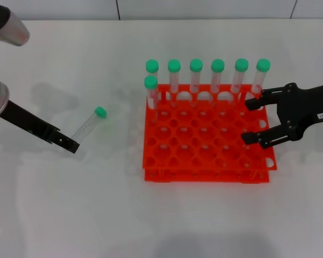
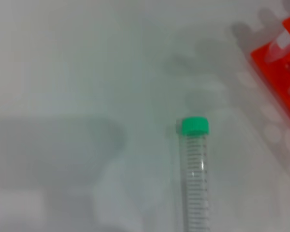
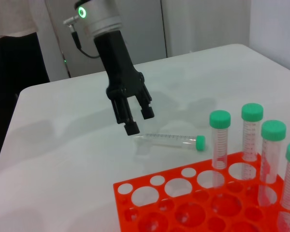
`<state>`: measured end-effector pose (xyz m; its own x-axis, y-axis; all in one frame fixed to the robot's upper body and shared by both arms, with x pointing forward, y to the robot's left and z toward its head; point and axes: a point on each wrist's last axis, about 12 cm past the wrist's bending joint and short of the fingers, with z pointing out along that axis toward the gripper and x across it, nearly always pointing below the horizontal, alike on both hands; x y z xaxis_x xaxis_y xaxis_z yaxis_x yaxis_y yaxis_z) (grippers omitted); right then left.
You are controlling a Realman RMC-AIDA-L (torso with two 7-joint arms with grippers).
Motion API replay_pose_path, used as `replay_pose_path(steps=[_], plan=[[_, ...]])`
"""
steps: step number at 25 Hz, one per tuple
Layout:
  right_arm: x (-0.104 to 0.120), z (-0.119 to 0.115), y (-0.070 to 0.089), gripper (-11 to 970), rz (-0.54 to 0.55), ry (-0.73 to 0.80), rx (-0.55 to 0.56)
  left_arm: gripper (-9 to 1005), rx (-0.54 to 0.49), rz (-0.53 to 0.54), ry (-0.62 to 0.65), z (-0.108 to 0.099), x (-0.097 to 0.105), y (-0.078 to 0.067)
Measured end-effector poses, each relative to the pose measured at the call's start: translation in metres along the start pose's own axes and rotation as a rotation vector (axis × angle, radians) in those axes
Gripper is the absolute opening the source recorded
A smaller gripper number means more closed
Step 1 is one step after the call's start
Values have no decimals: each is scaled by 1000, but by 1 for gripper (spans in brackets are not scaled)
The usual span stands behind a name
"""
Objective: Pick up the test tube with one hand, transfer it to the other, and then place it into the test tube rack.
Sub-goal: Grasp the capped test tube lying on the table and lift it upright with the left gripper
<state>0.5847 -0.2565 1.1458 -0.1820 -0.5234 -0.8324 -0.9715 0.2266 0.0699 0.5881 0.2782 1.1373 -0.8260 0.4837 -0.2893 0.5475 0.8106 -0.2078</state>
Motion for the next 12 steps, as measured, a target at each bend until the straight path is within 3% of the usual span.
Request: replay_pose_path(steps=[12], plan=[[1, 7, 1, 844, -4, 7, 7, 875, -11, 25, 12, 18, -11, -6]])
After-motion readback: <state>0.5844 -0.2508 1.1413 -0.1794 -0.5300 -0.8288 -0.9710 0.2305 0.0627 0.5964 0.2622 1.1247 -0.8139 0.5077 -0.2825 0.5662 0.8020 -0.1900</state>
